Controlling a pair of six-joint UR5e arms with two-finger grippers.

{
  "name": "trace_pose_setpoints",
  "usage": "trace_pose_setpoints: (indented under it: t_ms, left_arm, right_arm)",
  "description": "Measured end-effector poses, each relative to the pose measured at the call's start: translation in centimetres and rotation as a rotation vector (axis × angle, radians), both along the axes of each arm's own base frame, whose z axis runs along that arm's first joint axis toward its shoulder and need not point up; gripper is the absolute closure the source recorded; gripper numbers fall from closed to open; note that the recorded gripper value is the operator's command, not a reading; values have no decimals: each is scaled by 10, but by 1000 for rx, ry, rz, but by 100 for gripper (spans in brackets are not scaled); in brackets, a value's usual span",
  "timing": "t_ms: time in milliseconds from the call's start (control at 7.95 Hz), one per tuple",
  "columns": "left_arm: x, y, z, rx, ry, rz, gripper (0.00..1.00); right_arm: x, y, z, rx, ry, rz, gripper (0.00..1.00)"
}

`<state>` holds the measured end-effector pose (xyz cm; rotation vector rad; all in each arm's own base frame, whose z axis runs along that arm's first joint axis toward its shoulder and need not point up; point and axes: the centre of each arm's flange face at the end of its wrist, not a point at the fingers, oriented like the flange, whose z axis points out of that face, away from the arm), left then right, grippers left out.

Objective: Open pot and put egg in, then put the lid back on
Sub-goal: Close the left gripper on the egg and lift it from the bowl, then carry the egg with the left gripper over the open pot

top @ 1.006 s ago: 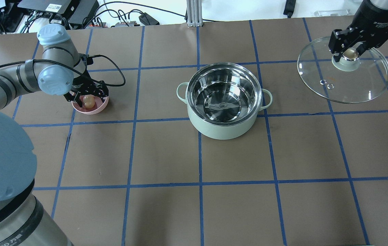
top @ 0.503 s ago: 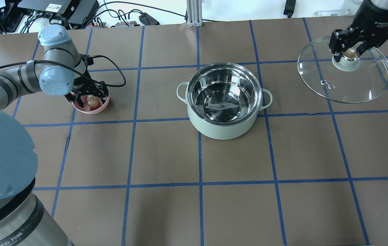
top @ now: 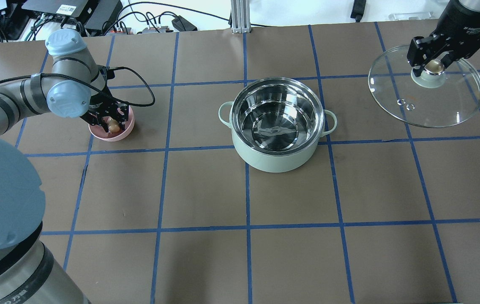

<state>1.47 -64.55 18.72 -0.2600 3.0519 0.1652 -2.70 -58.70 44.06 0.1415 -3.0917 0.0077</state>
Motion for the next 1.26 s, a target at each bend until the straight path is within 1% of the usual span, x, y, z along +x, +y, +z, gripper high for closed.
trace_pose_setpoints:
  t_ms: [252, 377, 503, 629, 881, 1132, 1258]
  left_arm:
    - [1, -1, 8, -13, -3, 0, 88]
    - [1, -1, 12, -18, -5, 0, 88]
    - [1, -1, 15, -22, -6, 0, 91]
    - [2, -2, 23, -33, -9, 1, 96]
    - [1, 4, 63, -62, -16, -1, 97]
    - [-8, 14, 107, -24, -22, -6, 99]
    - [-27, 22, 140, -9, -18, -11, 100]
  right_arm:
    - [0, -1, -2, 1, -4, 0, 100]
    - [1, -1, -2, 2, -6, 0, 100]
    - [0, -2, -4, 3, -8, -2, 100]
    - [0, -3, -6, 7, -9, -2, 100]
    - [0, -5, -10, 12, -12, -6, 100]
    - [0, -7, -14, 19, -16, -9, 100]
    - [-1, -7, -15, 20, -16, -10, 100]
